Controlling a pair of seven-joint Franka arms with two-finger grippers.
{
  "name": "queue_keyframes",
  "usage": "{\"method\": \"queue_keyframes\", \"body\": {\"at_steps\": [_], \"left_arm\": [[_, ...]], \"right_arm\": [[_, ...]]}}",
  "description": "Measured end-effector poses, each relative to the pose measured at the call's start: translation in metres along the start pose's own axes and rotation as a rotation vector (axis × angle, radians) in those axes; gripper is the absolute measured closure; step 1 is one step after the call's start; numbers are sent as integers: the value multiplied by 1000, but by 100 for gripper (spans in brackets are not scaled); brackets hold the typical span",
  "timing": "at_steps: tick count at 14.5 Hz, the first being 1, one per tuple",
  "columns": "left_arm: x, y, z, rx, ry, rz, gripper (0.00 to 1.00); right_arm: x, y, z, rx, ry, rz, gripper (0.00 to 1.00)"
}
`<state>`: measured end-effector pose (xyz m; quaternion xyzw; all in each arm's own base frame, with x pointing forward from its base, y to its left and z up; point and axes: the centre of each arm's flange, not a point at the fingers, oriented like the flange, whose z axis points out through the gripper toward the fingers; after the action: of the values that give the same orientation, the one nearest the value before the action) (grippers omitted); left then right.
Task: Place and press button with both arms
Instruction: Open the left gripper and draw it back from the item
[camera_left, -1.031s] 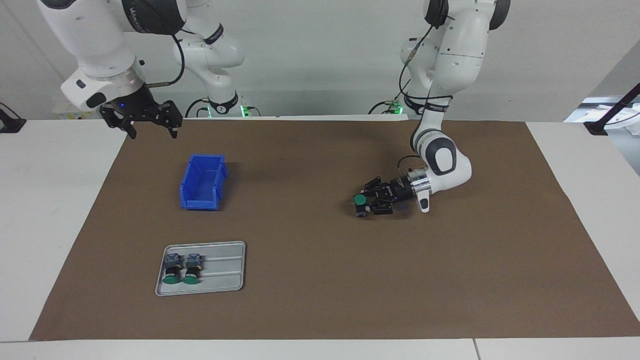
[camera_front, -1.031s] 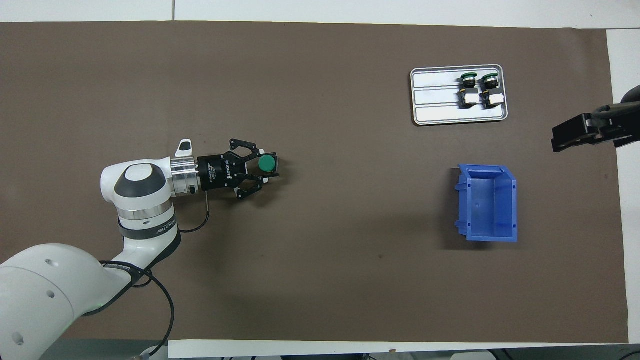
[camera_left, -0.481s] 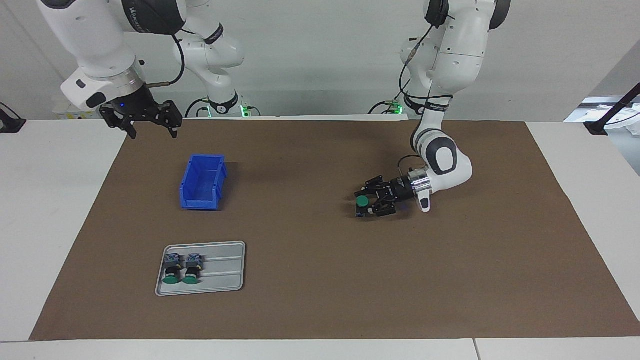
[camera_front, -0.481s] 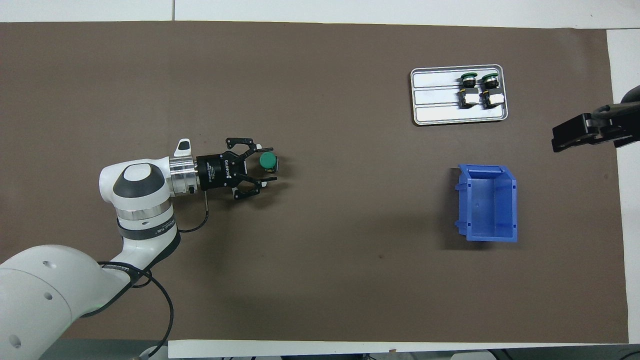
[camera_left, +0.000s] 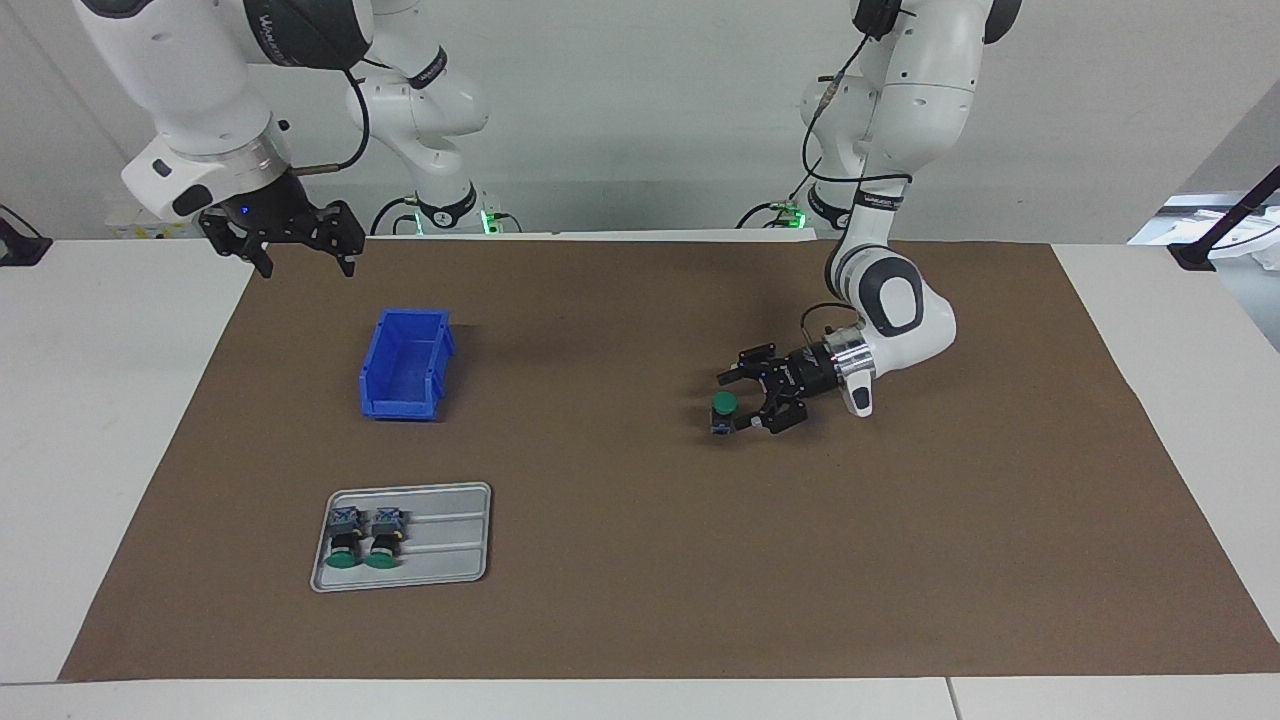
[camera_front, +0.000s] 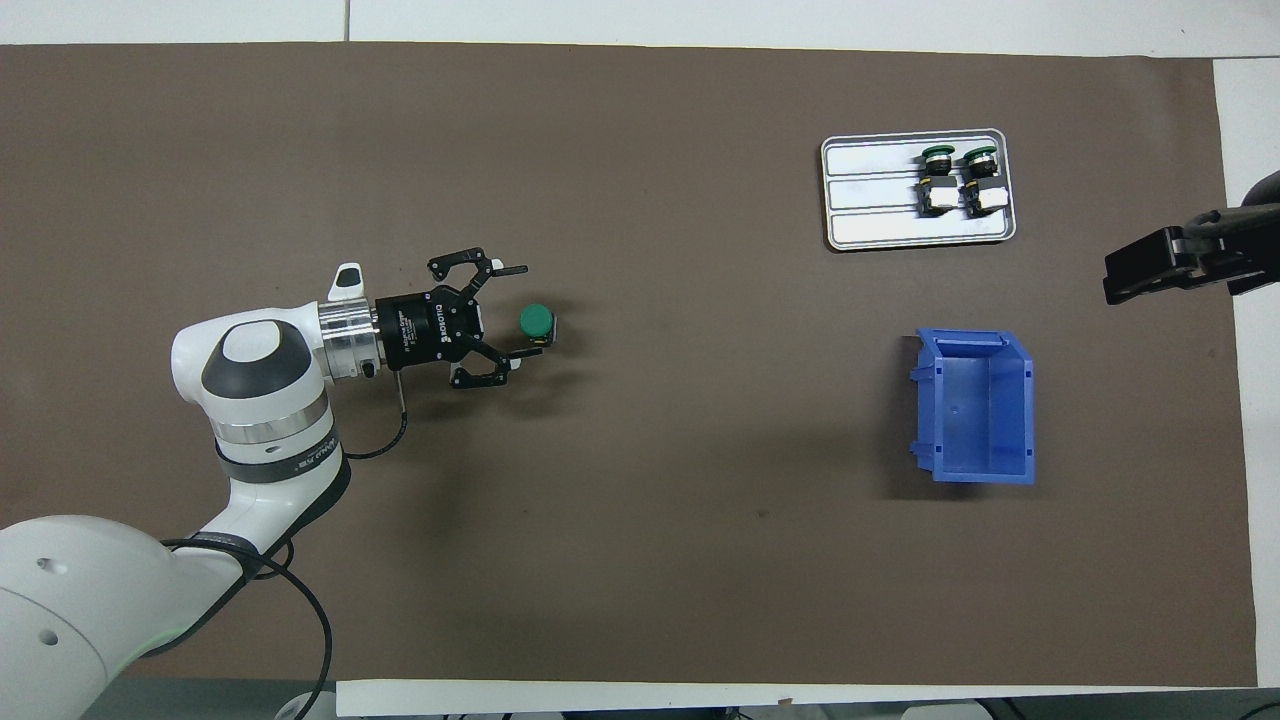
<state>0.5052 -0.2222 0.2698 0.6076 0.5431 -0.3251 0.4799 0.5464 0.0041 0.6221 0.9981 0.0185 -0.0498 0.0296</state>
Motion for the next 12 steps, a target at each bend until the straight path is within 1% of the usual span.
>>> {"method": "queue_keyframes", "body": {"at_steps": [2, 6, 10, 12], "left_arm": [[-14, 3, -4, 23, 57, 40, 0], [-46, 14, -26, 127, 174, 89, 0], [-68, 27, -49, 168, 242, 176, 0], [-78, 31, -54, 221, 297, 246, 0]], "right_arm": [[0, 0, 0, 0, 0, 0, 1], [0, 0, 0, 0, 0, 0, 1], [0, 0, 0, 0, 0, 0, 1], [0, 0, 0, 0, 0, 0, 1]]}}
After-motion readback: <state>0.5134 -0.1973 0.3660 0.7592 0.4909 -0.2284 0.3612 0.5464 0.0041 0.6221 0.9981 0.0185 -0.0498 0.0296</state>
